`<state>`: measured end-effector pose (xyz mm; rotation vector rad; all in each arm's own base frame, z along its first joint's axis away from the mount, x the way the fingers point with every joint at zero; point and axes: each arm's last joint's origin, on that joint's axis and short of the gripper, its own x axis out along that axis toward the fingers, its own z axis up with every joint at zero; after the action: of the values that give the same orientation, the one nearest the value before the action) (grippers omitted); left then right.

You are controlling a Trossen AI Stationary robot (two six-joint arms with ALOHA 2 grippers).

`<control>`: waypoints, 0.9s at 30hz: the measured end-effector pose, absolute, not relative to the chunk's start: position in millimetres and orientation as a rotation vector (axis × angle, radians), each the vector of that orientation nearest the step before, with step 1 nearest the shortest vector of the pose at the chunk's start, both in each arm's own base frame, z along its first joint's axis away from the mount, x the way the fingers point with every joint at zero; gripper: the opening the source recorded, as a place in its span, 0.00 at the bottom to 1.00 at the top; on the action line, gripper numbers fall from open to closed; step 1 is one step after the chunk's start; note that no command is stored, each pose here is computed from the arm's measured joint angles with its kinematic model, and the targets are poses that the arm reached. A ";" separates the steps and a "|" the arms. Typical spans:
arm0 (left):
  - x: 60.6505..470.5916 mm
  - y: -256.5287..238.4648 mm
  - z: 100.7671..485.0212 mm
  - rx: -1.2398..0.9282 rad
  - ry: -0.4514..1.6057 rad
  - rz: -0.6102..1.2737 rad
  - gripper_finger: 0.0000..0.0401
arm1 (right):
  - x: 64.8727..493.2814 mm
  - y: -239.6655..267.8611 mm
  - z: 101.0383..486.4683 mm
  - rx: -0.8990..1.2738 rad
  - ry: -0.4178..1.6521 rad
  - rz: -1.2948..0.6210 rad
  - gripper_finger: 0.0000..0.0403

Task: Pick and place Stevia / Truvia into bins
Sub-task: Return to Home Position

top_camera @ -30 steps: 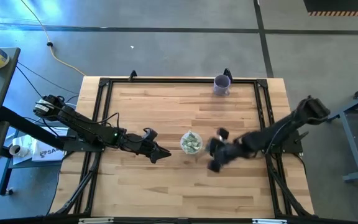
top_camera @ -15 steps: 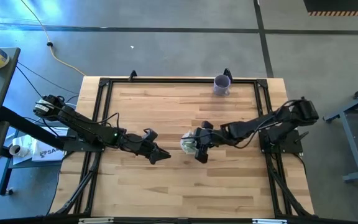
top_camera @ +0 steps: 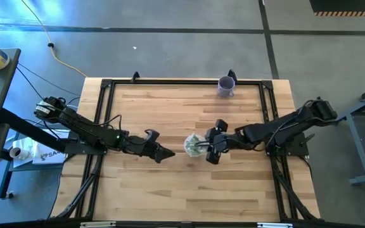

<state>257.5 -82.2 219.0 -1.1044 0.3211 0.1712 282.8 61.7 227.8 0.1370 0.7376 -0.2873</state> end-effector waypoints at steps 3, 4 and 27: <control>257.9 -82.0 219.8 -1.127 0.310 0.173 0.45 | 276.9 64.0 235.3 0.223 0.749 -0.214 0.52; 258.0 -82.2 220.3 -1.143 0.305 0.171 0.45 | 274.9 64.5 239.5 0.258 0.742 -0.183 0.52; 248.6 -19.3 313.8 -0.729 0.187 -0.269 0.45 | 168.8 11.2 343.3 0.549 0.460 0.241 0.52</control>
<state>248.6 -19.3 313.8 -0.7287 0.1874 -0.2689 168.8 11.2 343.3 0.5487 0.4600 0.2413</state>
